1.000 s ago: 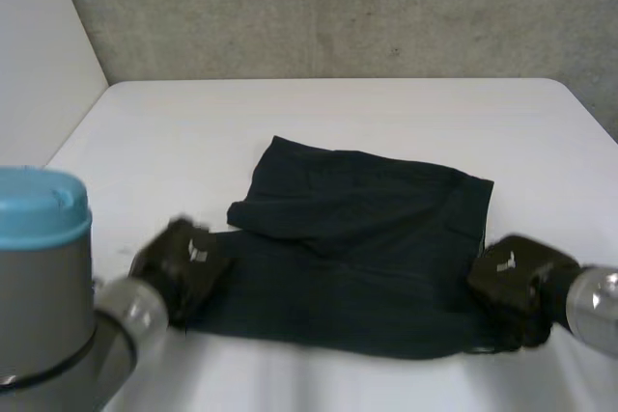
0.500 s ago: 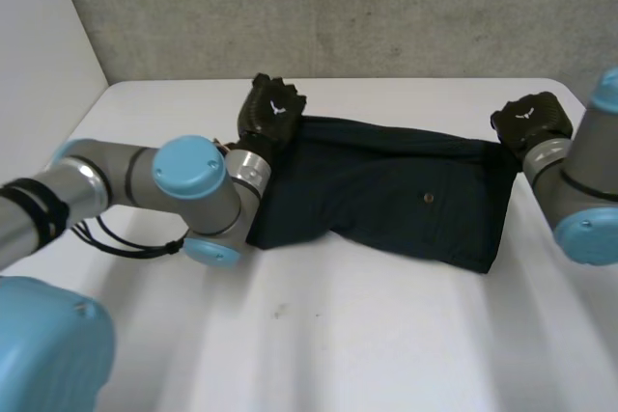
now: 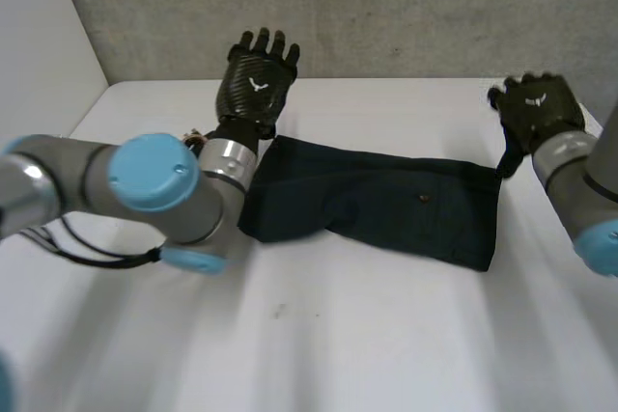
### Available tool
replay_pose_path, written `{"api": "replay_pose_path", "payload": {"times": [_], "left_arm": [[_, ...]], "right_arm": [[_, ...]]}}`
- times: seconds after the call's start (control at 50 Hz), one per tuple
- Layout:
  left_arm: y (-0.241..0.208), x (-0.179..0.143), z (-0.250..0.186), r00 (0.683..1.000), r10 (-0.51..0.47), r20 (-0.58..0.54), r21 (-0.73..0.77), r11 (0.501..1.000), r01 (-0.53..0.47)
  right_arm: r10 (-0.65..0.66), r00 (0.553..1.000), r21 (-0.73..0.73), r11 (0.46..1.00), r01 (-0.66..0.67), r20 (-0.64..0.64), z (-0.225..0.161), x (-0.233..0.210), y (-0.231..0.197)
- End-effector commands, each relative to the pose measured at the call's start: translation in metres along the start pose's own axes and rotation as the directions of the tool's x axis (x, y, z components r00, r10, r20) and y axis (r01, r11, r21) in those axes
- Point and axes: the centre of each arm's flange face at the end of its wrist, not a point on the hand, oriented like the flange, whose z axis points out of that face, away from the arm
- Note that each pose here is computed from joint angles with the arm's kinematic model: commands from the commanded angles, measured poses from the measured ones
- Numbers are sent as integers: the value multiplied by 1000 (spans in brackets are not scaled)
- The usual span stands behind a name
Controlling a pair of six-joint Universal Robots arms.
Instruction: Fold the shorts.
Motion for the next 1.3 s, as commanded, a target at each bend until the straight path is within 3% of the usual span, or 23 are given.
{"api": "replay_pose_path", "payload": {"times": [0.02, 0.12, 0.2, 0.42, 0.5, 0.56, 0.64, 0.66, 0.72, 0.74, 0.78, 0.82, 0.9, 0.98, 1.06, 1.12, 1.2, 1.22, 1.3], "left_arm": [[-13, -8, -45, 968, -246, -56, -173, 957, 233], [-5, -5, -70, 924, -379, -54, -376, 865, 333], [-1, -2, -81, 913, -402, -63, -454, 827, 333], [3, -3, -85, 915, -400, -55, -465, 821, 331], [-3, -7, -84, 916, -398, -50, -449, 828, 335], [-8, -12, -83, 917, -395, -43, -436, 834, 339], [-13, -23, -83, 920, -390, -24, -419, 840, 345], [-14, -27, -83, 921, -389, -17, -416, 841, 347], [-15, -30, -84, 921, -388, -12, -412, 841, 349], [-16, -31, -84, 922, -388, -10, -410, 842, 350], [-17, -31, -84, 922, -387, -8, -409, 843, 350], [-18, -32, -84, 922, -386, -7, -407, 843, 350], [-18, -36, -83, 924, -382, 9, -403, 844, 353], [-19, -41, -81, 926, -375, 28, -392, 848, 356], [-20, -48, -77, 929, -366, 54, -379, 853, 358], [-21, -53, -73, 930, -362, 67, -365, 858, 361], [-25, -61, -63, 929, -360, 83, -332, 869, 366], [-29, -64, -58, 929, -360, 89, -308, 877, 369], [-35, -70, -45, 928, -359, 98, -245, 895, 373]], "right_arm": [[169, 971, -227, 965, -129, 170, -37, -24, 29], [204, 956, -246, 958, -151, 209, -37, -40, 53], [188, 962, -237, 962, -139, 199, -26, -50, 74], [97, 989, -214, 974, -72, 112, -9, -43, 86], [15, 998, -143, 990, -5, 67, -11, -26, 68], [-116, 993, -81, 990, 118, 37, -15, -12, 46], [-333, 943, -36, 942, 334, 19, -15, -6, 31], [-426, 905, -13, 905, 426, 8, -13, -5, 24], [-547, 837, 29, 837, 547, -7, -10, -8, 12], [-609, 793, 91, 790, 606, -6, -13, -22, -1], [-664, 748, 182, 736, 653, 5, -18, -45, -16], [-724, 689, 334, 661, 672, 45, -28, -86, -32], [-773, 620, 560, 574, 597, 132, -50, -146, -43], [-796, 566, 673, 540, 505, 214, -60, -180, -36], [-787, 549, 688, 565, 456, 282, -56, -195, -27], [-752, 575, 671, 610, 423, 322, -55, -195, -30], [-573, 677, 571, 776, 268, 462, -50, -188, -34], [-458, 719, 508, 845, 169, 522, -49, -182, -40], [-163, 788, 375, 922, -92, 594, -51, -149, -71]]}}
